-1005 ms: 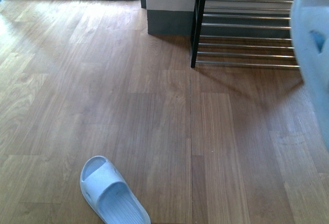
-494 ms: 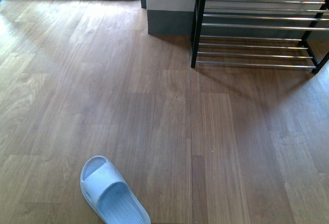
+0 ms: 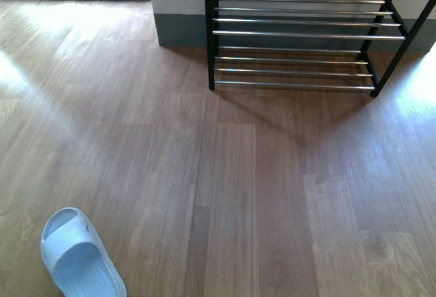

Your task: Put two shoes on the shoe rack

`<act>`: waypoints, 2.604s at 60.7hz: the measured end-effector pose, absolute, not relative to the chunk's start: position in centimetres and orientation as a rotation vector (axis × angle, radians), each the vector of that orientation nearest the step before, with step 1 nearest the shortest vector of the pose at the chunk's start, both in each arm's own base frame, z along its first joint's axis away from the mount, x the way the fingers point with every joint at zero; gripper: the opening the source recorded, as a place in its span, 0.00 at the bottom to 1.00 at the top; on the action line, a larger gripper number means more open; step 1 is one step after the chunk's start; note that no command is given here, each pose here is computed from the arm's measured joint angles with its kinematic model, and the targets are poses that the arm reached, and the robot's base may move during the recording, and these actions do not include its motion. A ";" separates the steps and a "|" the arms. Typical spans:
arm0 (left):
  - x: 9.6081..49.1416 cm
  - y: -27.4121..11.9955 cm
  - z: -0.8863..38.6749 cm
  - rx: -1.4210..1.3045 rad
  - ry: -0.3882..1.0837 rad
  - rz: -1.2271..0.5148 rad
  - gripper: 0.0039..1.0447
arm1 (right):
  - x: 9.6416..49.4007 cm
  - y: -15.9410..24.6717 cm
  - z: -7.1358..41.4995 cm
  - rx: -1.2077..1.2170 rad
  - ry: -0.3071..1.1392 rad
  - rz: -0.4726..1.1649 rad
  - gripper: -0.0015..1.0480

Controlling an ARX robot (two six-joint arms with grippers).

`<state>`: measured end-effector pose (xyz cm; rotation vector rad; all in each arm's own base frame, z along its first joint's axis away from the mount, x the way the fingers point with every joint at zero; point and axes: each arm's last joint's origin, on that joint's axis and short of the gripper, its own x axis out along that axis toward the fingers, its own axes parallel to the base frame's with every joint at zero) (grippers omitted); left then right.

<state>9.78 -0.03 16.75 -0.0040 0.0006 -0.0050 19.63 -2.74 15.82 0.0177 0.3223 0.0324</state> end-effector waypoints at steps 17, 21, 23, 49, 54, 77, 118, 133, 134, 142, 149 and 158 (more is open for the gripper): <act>14.2 -0.6 14.9 -0.285 0.563 0.413 0.91 | 19.6 -2.7 15.8 0.018 0.321 0.042 0.02; 17.1 -1.1 12.5 -0.403 0.660 0.438 0.91 | 19.6 -2.7 15.8 0.018 0.321 0.042 0.02; 18.5 -1.3 11.2 -0.432 0.701 0.465 0.91 | 19.6 -2.7 15.8 0.019 0.321 0.042 0.02; 23.8 0.1 -4.7 -0.411 1.157 0.691 0.91 | 19.6 -2.7 15.8 0.018 0.321 0.042 0.02; 24.1 0.5 -7.1 -0.403 1.214 0.721 0.91 | 19.6 -2.7 15.8 0.018 0.321 0.042 0.02; 25.6 3.2 -14.3 -0.350 1.303 0.804 0.91 | 19.6 -2.7 15.8 0.019 0.321 0.041 0.02; 27.3 4.8 -18.4 -0.248 1.324 0.701 0.33 | 19.6 -2.7 15.8 0.018 0.321 0.042 0.02; 27.5 4.1 -15.7 -0.247 1.295 0.669 0.01 | 19.6 -2.7 15.8 0.018 0.321 0.042 0.02; 27.6 4.1 -15.5 -0.247 1.291 0.667 0.01 | 19.6 -2.7 15.8 0.018 0.321 0.042 0.02; 28.4 3.6 -12.4 -0.236 1.227 0.642 0.01 | 19.6 -2.7 15.8 0.019 0.321 0.042 0.02; 28.8 3.3 -9.1 -0.227 1.163 0.616 0.01 | 19.6 -2.7 15.8 0.019 0.321 0.042 0.02; 28.6 2.8 -1.3 -0.186 1.000 0.536 0.01 | 19.6 -2.7 15.8 0.019 0.321 0.042 0.02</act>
